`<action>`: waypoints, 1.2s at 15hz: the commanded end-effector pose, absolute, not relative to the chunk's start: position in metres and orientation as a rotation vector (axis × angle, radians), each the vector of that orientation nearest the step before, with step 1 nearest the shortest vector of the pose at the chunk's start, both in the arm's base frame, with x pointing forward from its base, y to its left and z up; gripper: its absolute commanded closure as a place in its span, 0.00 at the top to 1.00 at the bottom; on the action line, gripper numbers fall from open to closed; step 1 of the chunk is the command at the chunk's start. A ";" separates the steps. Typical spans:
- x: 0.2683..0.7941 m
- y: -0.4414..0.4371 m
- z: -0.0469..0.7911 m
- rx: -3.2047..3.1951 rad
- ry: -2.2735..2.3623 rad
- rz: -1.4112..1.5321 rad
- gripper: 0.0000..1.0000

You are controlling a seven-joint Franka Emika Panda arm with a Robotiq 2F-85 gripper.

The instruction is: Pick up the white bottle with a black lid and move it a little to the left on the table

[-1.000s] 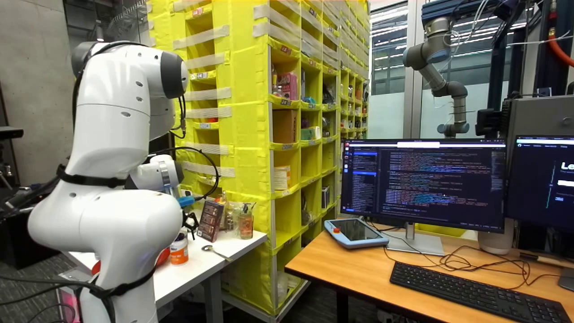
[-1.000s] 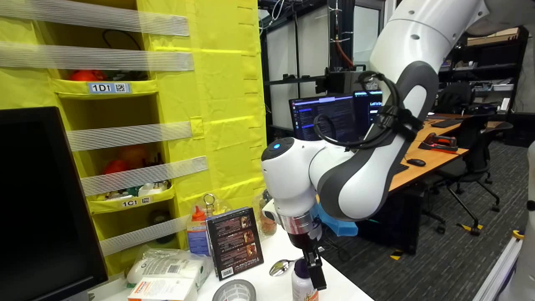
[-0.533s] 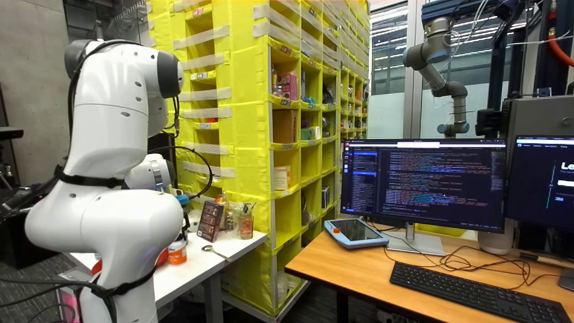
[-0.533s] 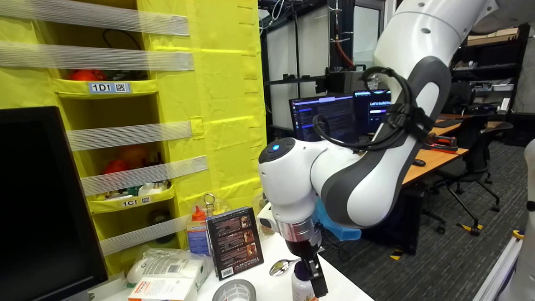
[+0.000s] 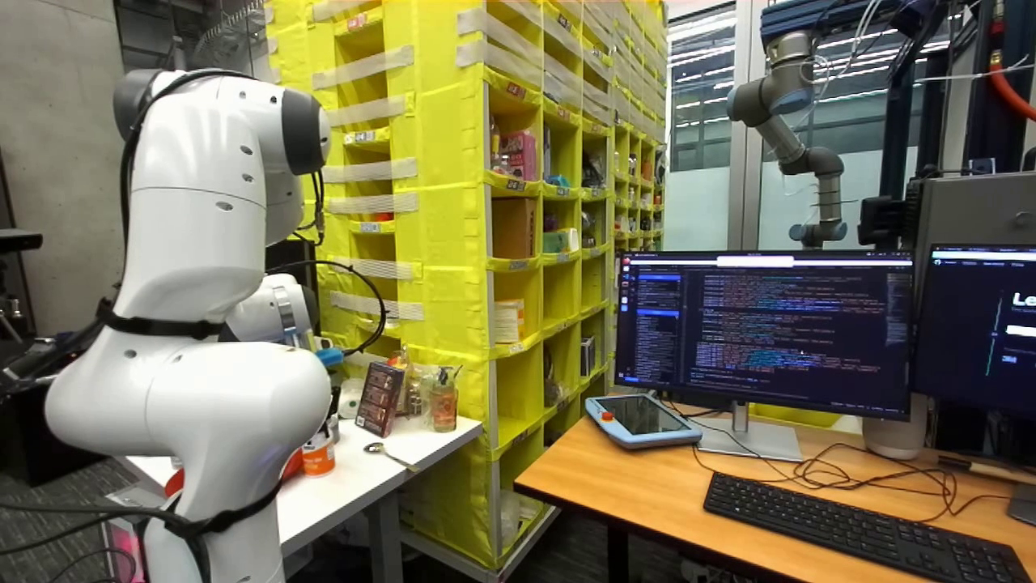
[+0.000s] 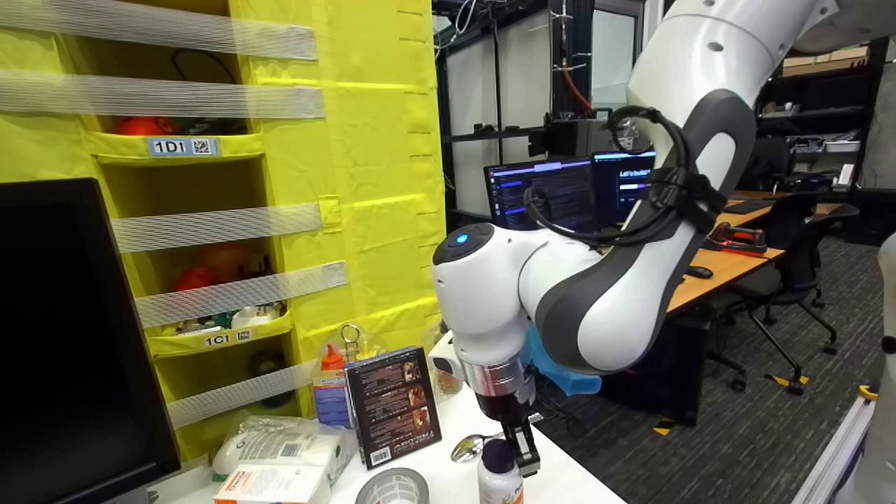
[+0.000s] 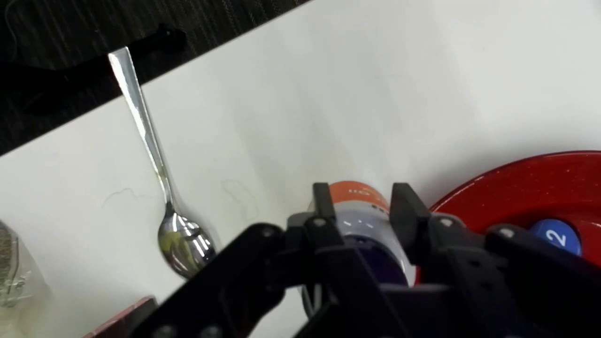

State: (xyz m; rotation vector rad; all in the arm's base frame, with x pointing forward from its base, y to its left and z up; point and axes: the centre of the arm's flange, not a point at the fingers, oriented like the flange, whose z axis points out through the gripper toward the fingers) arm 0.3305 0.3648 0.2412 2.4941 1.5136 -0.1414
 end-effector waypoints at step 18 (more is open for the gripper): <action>0.348 0.373 0.252 2.435 1.617 -0.099 1.00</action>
